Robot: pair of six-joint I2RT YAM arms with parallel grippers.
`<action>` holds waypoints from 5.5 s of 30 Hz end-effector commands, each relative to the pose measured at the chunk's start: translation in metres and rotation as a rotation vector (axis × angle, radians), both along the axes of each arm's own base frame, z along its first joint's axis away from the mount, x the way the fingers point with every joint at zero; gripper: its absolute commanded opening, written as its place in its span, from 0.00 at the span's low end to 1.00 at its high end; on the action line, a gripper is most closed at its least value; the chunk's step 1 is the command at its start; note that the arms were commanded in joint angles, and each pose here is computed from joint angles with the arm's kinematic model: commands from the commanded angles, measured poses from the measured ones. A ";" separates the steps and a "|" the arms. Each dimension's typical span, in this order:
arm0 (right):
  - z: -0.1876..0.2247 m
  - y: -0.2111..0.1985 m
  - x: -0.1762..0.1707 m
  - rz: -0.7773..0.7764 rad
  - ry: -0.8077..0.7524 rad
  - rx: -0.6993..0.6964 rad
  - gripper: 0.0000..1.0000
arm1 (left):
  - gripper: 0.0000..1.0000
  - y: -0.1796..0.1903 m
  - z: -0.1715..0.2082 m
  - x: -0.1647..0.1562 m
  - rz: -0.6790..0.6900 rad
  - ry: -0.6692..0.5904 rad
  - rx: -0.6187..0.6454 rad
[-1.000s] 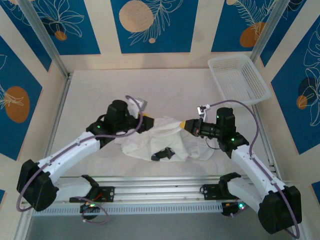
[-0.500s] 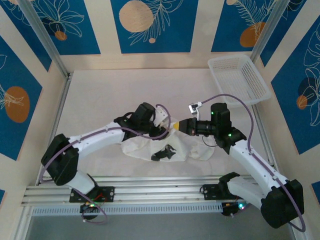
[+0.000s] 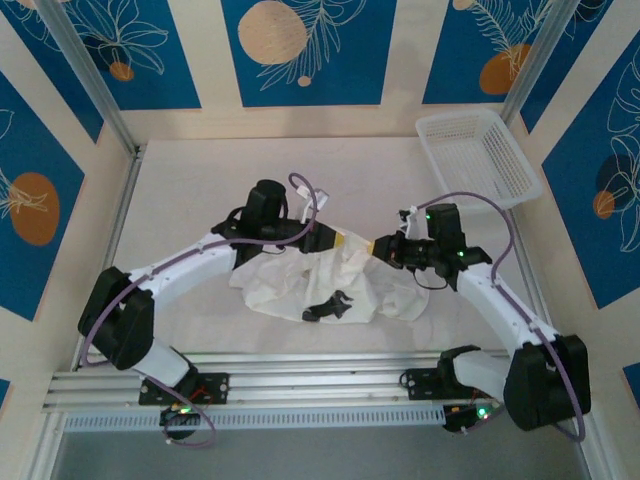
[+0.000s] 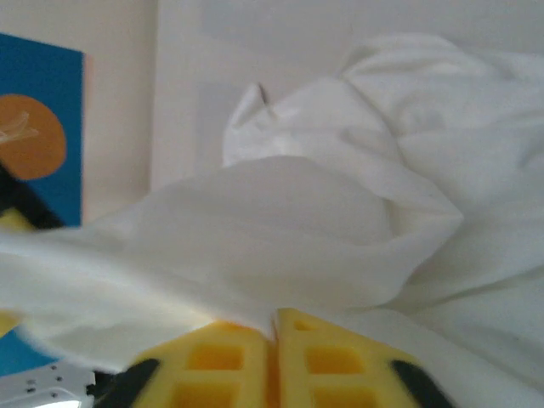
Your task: Fold the inside-out t-shirt
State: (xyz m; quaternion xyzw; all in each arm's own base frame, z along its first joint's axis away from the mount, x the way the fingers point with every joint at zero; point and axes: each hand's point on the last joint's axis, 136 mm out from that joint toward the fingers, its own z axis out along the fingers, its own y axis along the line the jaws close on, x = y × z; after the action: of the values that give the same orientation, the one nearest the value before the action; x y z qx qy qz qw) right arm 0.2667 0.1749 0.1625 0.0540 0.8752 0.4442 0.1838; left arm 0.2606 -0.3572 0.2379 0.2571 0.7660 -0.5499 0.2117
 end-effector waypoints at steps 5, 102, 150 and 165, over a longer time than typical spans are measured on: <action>0.023 -0.027 -0.018 -0.152 -0.085 -0.066 0.41 | 0.00 0.005 0.016 -0.011 -0.043 0.120 -0.060; 0.082 0.042 -0.038 -0.009 -0.215 0.121 0.00 | 0.21 0.087 -0.046 0.029 0.299 0.074 0.089; -0.042 -0.001 -0.067 -0.102 0.101 -0.313 0.00 | 0.00 0.079 0.013 0.049 0.307 -0.244 0.361; 0.096 0.092 -0.042 0.378 -0.521 -0.138 0.78 | 0.00 0.062 0.019 0.008 0.120 -0.182 0.292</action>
State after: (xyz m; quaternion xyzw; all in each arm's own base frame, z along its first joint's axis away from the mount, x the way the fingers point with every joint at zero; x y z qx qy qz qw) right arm 0.2284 0.2379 0.2277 -0.1356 0.8731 0.3686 0.2887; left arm 0.2771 -0.2940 0.2327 0.2724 0.8456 -0.3778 0.2608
